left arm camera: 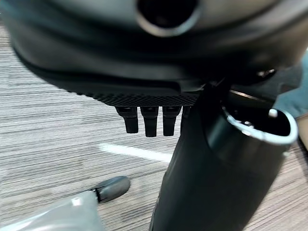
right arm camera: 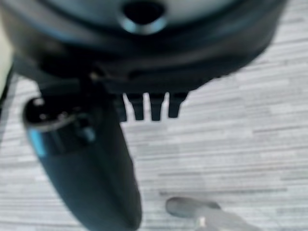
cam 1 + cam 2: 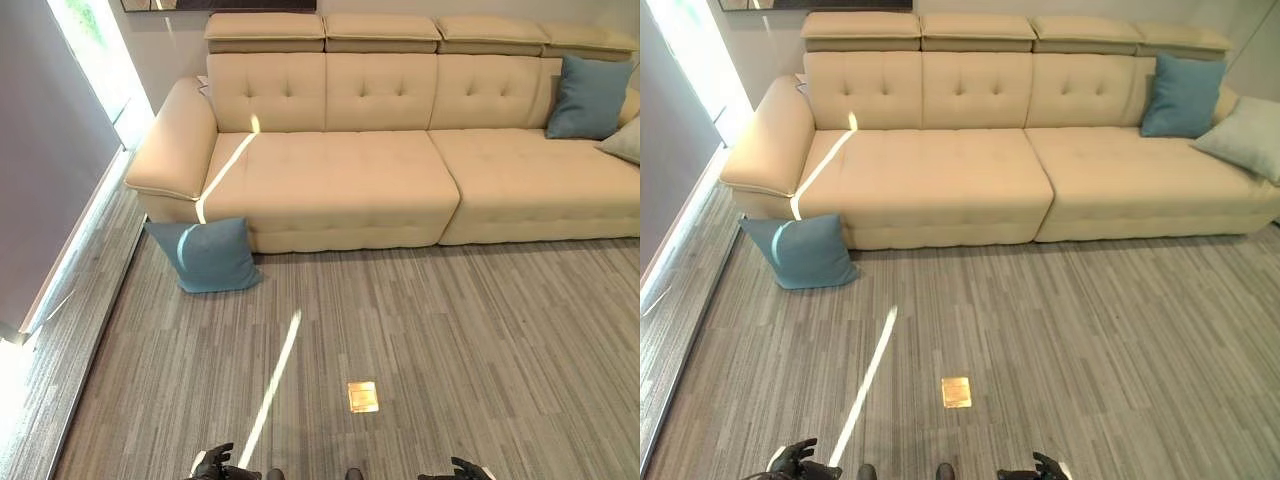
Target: Pick up all the scattered cushions and arrange them neatly on the sofa.
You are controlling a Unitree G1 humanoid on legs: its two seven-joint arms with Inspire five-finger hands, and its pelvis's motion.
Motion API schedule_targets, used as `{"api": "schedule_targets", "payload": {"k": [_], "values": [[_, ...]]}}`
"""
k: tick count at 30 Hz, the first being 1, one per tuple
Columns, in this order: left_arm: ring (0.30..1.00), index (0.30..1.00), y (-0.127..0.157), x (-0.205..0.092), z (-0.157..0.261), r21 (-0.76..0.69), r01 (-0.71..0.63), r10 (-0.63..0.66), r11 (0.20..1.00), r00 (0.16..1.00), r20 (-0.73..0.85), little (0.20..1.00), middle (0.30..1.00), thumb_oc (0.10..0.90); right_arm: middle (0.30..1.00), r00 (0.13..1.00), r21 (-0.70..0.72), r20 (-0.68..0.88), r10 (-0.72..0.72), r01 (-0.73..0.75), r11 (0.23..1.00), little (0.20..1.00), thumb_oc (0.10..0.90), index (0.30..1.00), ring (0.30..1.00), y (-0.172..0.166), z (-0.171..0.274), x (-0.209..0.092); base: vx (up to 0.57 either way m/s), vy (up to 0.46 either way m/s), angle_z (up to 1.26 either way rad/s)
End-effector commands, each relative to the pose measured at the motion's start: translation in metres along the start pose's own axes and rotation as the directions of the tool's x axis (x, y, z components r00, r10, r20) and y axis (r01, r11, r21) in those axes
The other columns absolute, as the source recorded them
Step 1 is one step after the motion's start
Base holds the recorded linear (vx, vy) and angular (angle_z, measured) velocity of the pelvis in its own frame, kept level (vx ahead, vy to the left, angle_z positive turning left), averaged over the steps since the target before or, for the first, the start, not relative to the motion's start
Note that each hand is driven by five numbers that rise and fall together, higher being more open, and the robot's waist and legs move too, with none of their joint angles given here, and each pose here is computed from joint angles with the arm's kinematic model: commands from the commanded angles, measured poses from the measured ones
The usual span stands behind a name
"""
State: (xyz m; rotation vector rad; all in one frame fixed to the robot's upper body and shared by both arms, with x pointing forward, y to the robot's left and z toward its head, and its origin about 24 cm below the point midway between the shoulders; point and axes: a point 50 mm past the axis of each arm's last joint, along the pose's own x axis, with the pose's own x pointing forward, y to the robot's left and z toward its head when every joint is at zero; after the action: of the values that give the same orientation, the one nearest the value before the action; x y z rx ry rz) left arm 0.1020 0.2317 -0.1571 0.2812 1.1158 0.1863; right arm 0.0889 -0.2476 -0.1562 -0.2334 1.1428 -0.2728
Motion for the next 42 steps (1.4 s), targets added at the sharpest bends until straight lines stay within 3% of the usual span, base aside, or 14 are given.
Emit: {"api": "schedule_targets", "payload": {"k": [1, 16, 28, 42], "values": [[0.9, 0.9, 0.012, 0.004, 0.013, 0.061, -0.054, 0.053, 0.997, 0.998, 0.031, 0.9, 0.9, 0.8, 0.9, 0.998, -0.059, 0.012, -0.056, 0.056, 0.997, 0.9, 0.8, 0.9, 0.9, -0.01, 0.007, 0.003, 0.0, 0.0, 0.0], [0.9, 0.9, 0.013, 0.003, 0.003, 0.038, -0.067, 0.068, 0.997, 0.998, -0.01, 0.9, 0.9, 0.8, 0.9, 0.998, -0.116, 0.042, -0.047, 0.052, 0.992, 0.9, 0.8, 0.9, 0.9, -0.009, 0.017, 0.005, -0.02, -0.023, 0.03], [0.9, 0.9, 0.008, 0.004, 0.01, 0.023, -0.057, 0.057, 0.998, 0.998, 0.003, 0.9, 0.9, 0.8, 0.9, 0.997, -0.098, 0.042, -0.067, 0.071, 0.993, 0.9, 0.8, 0.9, 0.9, -0.011, 0.019, 0.005, -0.01, 0.044, 0.59], [0.9, 0.9, 0.034, 0.007, 0.021, 0.045, -0.114, 0.112, 0.992, 0.993, 0.038, 0.9, 0.9, 0.8, 0.9, 0.994, -0.199, 0.101, 0.03, -0.01, 0.98, 0.9, 0.8, 0.9, 0.9, 0.014, 0.037, 0.005, 0.12, 0.187, 0.2]]}}
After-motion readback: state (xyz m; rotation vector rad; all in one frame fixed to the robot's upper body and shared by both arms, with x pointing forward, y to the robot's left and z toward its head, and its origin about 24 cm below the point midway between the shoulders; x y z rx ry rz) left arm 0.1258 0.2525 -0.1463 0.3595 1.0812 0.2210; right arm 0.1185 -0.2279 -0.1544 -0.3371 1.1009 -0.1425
